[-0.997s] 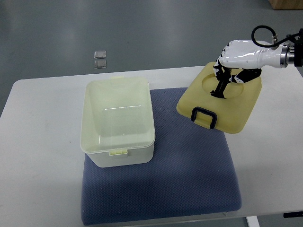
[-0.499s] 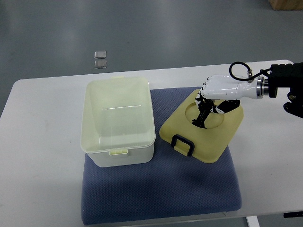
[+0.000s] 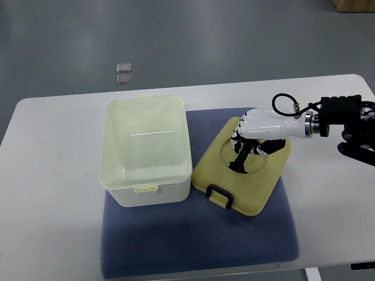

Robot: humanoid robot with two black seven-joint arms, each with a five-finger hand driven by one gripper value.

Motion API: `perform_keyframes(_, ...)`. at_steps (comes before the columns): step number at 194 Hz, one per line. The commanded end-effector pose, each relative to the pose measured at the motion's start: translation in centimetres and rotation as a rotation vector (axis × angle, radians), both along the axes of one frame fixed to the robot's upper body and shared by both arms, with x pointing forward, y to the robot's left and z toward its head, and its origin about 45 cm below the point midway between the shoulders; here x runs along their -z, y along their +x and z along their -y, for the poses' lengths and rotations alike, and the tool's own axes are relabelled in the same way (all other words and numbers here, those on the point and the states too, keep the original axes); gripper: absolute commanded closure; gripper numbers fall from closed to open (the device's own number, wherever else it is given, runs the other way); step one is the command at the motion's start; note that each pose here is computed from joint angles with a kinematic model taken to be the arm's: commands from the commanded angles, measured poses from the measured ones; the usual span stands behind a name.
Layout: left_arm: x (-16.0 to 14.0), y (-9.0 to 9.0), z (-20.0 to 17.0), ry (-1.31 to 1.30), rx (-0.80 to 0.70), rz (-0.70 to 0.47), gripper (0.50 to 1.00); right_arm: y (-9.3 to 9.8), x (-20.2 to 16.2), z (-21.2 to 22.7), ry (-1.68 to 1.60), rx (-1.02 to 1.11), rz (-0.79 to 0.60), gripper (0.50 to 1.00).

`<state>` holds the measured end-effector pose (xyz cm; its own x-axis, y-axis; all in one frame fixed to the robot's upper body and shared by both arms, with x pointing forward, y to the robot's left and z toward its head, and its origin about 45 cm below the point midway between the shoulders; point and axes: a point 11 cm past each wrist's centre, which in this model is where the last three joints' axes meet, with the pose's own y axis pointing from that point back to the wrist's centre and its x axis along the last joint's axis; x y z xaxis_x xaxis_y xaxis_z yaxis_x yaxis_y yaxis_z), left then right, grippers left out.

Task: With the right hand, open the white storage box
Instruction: 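Open the right hand, release the lid and withdraw upward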

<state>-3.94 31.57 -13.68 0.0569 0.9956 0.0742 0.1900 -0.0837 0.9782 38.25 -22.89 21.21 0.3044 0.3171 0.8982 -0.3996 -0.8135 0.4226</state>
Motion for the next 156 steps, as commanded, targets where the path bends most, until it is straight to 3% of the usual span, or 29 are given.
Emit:
perform_keyframes(1, 0.0, 0.0, 0.0, 0.001, 0.000, 0.000, 0.500, -0.1, 0.1, 0.2, 0.000, 0.004, -0.002, 0.568)
perform_keyframes(37, 0.0, 0.0, 0.0, -0.001, 0.002, 0.000, 0.500, 1.7, -3.3, 0.8, 0.047, 0.050, 0.059, 0.568)
perform_keyframes(79, 0.0, 0.1, 0.0, -0.001, 0.002, 0.001, 0.500, 4.1, -11.6, 4.4, 0.077, 0.193, -0.003, 0.568)
perform_keyframes(121, 0.0, 0.1, 0.2, -0.007, 0.004, 0.001, 0.500, 7.0, -19.6, 4.5, 0.628, 0.417, -0.173, 0.568)
perform_keyframes(156, 0.0, 0.1, 0.2, -0.007, 0.004, 0.001, 0.500, 9.4, -18.3, 4.1, 1.165, 0.606, -0.492, 0.568)
